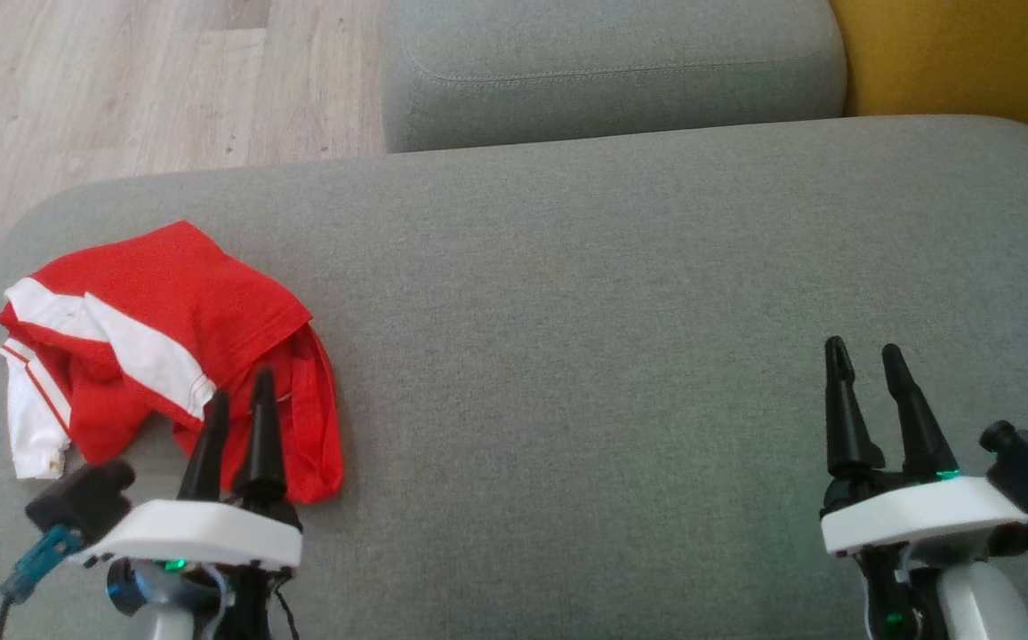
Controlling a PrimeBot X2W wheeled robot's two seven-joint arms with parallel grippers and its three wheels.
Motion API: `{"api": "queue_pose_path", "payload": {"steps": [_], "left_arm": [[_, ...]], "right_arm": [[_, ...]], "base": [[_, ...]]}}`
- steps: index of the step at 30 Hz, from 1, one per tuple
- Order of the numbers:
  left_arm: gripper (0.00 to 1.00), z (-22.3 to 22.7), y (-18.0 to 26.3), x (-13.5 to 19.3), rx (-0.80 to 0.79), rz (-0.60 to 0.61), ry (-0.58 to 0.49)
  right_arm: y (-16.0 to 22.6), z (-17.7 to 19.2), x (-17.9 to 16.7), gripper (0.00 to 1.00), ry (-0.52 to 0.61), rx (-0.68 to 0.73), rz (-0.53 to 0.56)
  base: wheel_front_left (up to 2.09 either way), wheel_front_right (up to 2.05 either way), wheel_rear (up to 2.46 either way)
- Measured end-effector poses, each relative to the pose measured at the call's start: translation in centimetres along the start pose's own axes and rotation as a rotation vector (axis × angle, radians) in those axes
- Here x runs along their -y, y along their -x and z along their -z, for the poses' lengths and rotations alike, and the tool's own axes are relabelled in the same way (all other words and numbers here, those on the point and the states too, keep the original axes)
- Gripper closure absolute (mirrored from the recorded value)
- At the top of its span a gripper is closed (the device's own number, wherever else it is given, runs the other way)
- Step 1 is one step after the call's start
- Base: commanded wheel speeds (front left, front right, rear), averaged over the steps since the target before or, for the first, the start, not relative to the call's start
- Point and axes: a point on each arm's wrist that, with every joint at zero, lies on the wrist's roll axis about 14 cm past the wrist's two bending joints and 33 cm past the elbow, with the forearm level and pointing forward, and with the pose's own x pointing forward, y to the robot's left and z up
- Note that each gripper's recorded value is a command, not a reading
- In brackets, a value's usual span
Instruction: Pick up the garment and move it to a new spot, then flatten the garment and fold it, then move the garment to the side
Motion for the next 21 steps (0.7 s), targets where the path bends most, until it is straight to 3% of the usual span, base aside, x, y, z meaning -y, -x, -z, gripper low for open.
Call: {"api": "queue_pose_path", "payload": {"steps": [21], "left_arm": [[0.0, 2.0, 0.8, 2.8, -0.014, 0.092, -0.428]], "right_arm": [[0.4, 0.7, -1.8, 0.0, 0.31, 0.0, -0.077]], "base": [[0.0, 0.0, 0.0]]}}
